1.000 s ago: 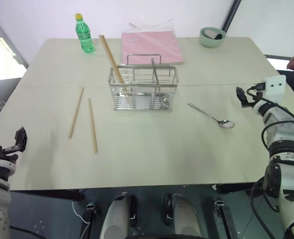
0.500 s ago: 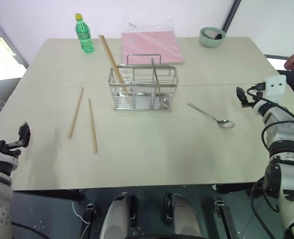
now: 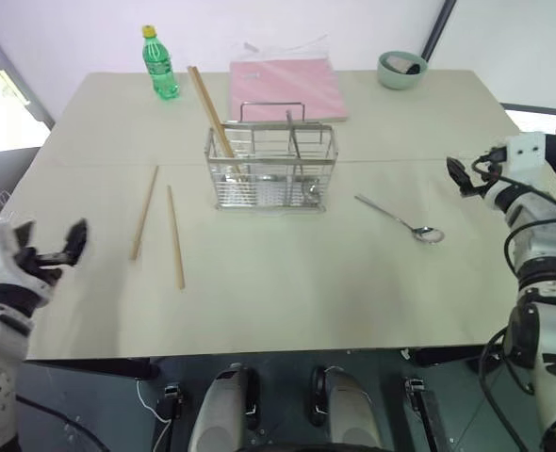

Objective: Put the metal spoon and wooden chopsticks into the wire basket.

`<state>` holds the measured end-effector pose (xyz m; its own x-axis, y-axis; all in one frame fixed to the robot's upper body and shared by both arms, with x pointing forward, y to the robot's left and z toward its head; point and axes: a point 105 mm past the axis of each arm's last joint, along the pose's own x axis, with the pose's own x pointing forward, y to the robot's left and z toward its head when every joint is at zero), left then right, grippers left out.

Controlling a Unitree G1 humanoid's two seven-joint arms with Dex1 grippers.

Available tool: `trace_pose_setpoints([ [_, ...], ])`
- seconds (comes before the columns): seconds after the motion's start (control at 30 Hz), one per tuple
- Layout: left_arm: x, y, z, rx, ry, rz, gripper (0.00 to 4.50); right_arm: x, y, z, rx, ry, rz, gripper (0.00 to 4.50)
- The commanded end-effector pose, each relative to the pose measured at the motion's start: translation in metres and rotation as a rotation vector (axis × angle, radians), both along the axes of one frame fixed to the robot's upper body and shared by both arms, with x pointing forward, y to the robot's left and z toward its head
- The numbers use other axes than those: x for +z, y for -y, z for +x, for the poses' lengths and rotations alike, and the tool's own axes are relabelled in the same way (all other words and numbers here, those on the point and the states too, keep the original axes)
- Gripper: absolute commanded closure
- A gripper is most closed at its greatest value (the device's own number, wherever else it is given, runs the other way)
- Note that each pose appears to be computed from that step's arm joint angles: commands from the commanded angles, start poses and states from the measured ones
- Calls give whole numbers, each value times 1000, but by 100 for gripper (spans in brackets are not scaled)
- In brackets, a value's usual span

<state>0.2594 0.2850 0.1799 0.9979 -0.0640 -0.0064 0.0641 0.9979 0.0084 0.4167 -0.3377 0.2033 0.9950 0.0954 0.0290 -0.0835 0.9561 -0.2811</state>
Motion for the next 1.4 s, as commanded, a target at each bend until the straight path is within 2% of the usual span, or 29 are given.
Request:
trace_pose_setpoints([
  [0.03, 11, 66, 0, -364, -35, 9, 28, 32, -17, -1, 166, 0, -84, 0],
  [0.13, 10, 106, -8, -612, -96, 74, 28, 32, -35, -5, 328, -78, -126, 0],
  [0.23, 13, 144, -12, -848, -113, 127, 28, 16, -57, -17, 540, -233, -171, 0],
  [0.37, 18, 170, -5, -985, -98, 155, 28, -12, -69, -33, 682, -410, -210, 0],
  [0.5, 19, 189, 1, -1072, -75, 181, 28, -40, -75, -40, 720, -535, -222, 0],
  [0.8, 28, 197, 3, -1093, -34, 186, 28, -67, -78, -32, 638, -601, -204, 0],
  [0.87, 29, 196, 3, -1090, -31, 186, 20, -70, -78, -28, 616, -605, -187, 55],
  [0.93, 29, 196, 4, -1086, -29, 191, 20, -73, -81, -28, 621, -608, -182, 135],
  [1.13, 30, 194, 6, -1067, -19, 193, 20, -75, -82, -26, 617, -596, -184, 446],
  [1.2, 30, 193, 6, -1063, -16, 191, 20, -74, -80, -25, 594, -579, -189, 446],
  [1.27, 30, 193, 7, -1055, -10, 190, 20, -66, -74, -14, 506, -495, -199, 446],
  [1.4, 32, 191, 10, -1031, 7, 181, 20, -18, -56, 13, 257, -238, -57, 446],
])
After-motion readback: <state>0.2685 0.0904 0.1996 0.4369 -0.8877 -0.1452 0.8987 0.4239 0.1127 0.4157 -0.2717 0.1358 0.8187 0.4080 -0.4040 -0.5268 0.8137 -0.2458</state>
